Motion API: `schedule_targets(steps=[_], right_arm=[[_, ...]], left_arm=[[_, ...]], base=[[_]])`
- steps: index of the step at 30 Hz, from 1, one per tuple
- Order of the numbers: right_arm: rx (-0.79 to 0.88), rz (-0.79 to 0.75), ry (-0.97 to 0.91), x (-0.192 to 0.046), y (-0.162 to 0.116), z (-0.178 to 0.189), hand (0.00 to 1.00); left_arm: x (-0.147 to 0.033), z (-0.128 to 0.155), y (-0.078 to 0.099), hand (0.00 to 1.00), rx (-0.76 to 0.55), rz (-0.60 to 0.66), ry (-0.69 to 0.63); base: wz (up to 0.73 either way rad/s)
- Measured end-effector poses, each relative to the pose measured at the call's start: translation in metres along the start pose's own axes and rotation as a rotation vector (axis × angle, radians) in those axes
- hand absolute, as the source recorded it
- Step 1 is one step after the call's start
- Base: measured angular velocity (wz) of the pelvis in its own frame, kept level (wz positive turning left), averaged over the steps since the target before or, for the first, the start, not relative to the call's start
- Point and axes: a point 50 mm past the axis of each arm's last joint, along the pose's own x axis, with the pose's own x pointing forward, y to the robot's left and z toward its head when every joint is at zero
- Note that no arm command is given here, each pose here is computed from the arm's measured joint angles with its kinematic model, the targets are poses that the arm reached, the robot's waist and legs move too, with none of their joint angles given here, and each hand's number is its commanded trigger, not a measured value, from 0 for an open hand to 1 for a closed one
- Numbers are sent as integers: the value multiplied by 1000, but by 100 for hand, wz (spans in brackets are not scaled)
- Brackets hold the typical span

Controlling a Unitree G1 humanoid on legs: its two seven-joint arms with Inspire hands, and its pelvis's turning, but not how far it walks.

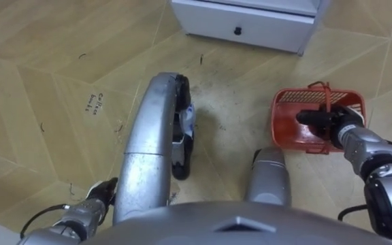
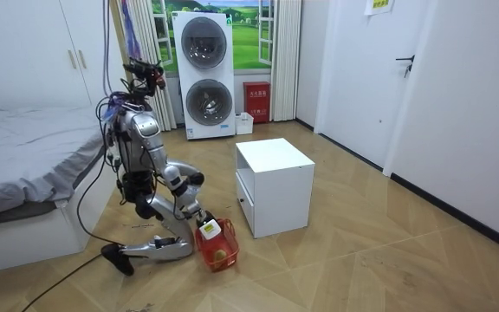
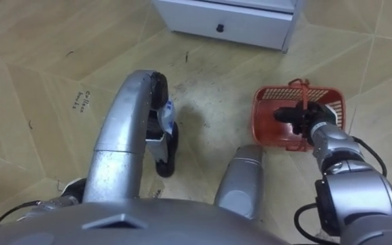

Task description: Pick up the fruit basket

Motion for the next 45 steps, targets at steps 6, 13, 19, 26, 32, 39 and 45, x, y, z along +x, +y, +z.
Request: schedule_targets(steps=[6,13,19,26,32,39,45], right_arm=[[-2,25,-43,1,11,9,100],[-46,42,-101,-1,15,26,100],[-46,67,-162,-2,21,40,100],[50,89,-211,-8,21,49,100],[14,58,-144,-8,22,25,100],[-46,37,-228,-16,16,34,100],[-107,83,-228,-26,16,25,100]], left_arm=[[1,9,6,0,-53,30,-32],[1,19,15,0,-58,61,-57],[0,23,20,0,-109,84,-65],[-4,-13,12,0,-123,77,18],[-4,4,28,0,-154,207,-19],[-6,10,35,0,-173,280,-65],[-9,-13,29,0,-197,276,-25]], base=[[2],[12],[-11],[-45],[-78],[-26],[30]])
